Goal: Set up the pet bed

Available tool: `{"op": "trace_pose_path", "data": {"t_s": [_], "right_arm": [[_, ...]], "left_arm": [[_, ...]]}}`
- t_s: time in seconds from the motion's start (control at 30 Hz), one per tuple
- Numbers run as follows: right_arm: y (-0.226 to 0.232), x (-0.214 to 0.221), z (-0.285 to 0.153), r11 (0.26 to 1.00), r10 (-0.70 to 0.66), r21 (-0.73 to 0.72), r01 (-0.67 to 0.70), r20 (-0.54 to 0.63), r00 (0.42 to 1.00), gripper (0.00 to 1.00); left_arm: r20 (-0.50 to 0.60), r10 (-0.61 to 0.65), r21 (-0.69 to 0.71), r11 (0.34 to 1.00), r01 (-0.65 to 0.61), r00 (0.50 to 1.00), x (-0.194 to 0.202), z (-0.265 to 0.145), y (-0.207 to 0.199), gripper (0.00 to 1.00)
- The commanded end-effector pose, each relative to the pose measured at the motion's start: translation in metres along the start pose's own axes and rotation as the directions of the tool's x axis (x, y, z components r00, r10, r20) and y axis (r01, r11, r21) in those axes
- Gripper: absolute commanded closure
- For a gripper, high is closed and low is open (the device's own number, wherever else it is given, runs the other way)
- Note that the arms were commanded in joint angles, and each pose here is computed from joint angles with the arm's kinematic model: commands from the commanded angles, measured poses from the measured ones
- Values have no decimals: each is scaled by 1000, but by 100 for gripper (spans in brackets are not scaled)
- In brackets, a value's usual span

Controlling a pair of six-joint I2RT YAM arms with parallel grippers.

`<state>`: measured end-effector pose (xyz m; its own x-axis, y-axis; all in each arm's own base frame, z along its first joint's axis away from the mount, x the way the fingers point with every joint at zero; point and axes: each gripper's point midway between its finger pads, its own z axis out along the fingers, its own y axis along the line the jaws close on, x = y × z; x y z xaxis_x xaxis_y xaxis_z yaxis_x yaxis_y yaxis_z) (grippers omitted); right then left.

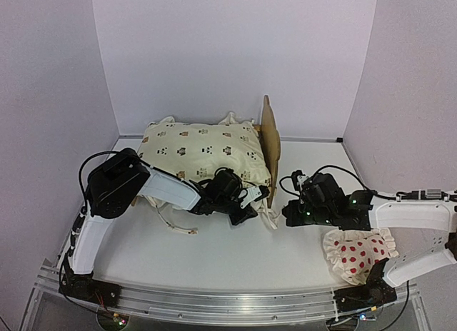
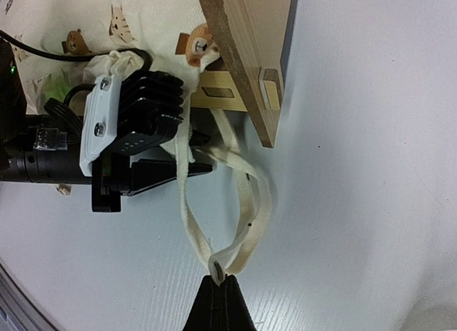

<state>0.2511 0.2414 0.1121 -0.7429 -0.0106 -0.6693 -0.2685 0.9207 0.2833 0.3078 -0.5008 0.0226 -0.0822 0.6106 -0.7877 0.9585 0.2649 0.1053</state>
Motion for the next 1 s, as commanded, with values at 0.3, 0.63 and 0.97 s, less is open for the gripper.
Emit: {"op": "trace_pose_path", "data": {"t_s": [0.3,0.63,0.97], "right_arm": [[12,-16,-8,999,10,-44,-9,27,1000,100],[8,-21,-6,1000,3,-9,-2,46,999,100],[-2,-32,0,999,8,51,-12,68,998,100]], "left_arm": [[1,-50,37,998,50,999,9,-8,-4,99],[-33,-116,59,991,117,993,23,-32,-23,100],[-68,-181,39,982,184,981,40,-57,-41,100]]}}
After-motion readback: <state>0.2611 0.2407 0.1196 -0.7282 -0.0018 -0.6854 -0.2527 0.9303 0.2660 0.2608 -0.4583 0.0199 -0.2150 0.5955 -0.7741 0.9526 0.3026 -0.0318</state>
